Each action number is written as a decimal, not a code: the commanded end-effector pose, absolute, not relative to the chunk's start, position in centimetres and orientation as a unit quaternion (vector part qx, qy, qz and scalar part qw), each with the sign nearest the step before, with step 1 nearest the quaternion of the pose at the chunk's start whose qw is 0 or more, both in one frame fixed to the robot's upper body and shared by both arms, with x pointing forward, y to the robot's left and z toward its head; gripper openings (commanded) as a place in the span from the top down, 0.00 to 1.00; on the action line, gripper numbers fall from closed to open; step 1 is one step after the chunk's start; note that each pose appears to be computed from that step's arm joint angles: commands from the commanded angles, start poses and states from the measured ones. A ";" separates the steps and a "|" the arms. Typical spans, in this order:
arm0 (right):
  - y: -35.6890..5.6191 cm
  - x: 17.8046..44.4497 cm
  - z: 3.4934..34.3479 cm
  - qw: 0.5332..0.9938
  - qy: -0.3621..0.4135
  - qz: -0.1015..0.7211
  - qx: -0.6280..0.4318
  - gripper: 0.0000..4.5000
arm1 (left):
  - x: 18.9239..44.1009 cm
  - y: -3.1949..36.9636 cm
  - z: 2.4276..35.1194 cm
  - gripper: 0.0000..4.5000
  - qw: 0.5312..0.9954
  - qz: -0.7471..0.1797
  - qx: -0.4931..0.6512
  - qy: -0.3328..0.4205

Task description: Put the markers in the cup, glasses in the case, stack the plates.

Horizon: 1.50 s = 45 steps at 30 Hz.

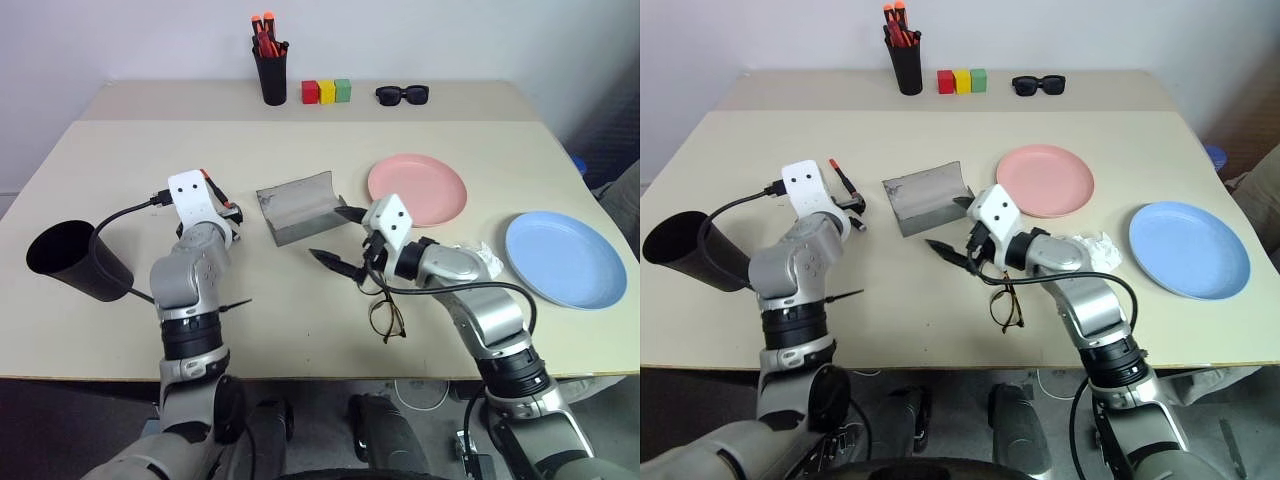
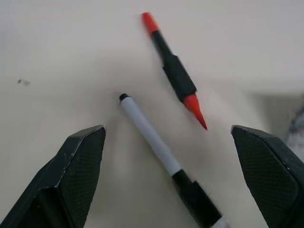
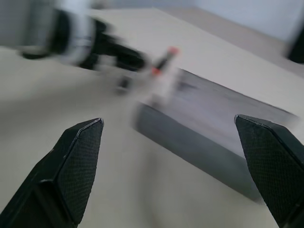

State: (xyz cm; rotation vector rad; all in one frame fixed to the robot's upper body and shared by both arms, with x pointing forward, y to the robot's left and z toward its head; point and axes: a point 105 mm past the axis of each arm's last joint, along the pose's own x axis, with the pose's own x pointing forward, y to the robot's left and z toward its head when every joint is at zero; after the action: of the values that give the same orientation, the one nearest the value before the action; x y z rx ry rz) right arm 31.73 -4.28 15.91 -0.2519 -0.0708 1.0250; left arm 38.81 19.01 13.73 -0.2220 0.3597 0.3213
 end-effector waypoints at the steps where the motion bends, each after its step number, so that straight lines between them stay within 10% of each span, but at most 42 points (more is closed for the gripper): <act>1: -2.7 30.7 17.0 0.848 -0.064 0.512 -0.125 0.00 | 38.8 19.4 13.9 0.01 0.950 0.197 -0.127 0.206; 11: -1.8 30.0 16.6 0.841 -0.062 0.522 -0.126 0.00 | 38.4 18.7 12.3 0.01 0.904 0.224 -0.127 0.341; 21: -2.2 29.7 16.4 0.849 -0.058 0.510 -0.125 0.00 | 38.9 18.4 12.4 0.98 0.903 0.221 -0.144 0.338; 27: -2.6 30.0 16.6 0.852 -0.055 0.506 -0.122 0.00 | 40.6 19.2 21.6 0.98 0.978 0.193 -0.080 0.003; 32: -2.8 29.7 18.4 0.840 -0.063 0.538 -0.026 0.00 | 35.9 22.0 28.5 0.98 0.946 0.207 -0.017 -0.247; 45: -0.4 27.8 21.1 0.767 -0.150 0.624 0.005 0.00 | 24.3 31.7 26.9 0.98 0.847 0.462 0.063 -0.256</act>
State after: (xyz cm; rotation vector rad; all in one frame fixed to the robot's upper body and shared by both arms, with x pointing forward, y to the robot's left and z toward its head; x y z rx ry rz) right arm 28.32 -0.87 20.12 -0.0003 -0.2692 1.3193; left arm 25.83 31.33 25.99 0.1261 -0.5001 0.9250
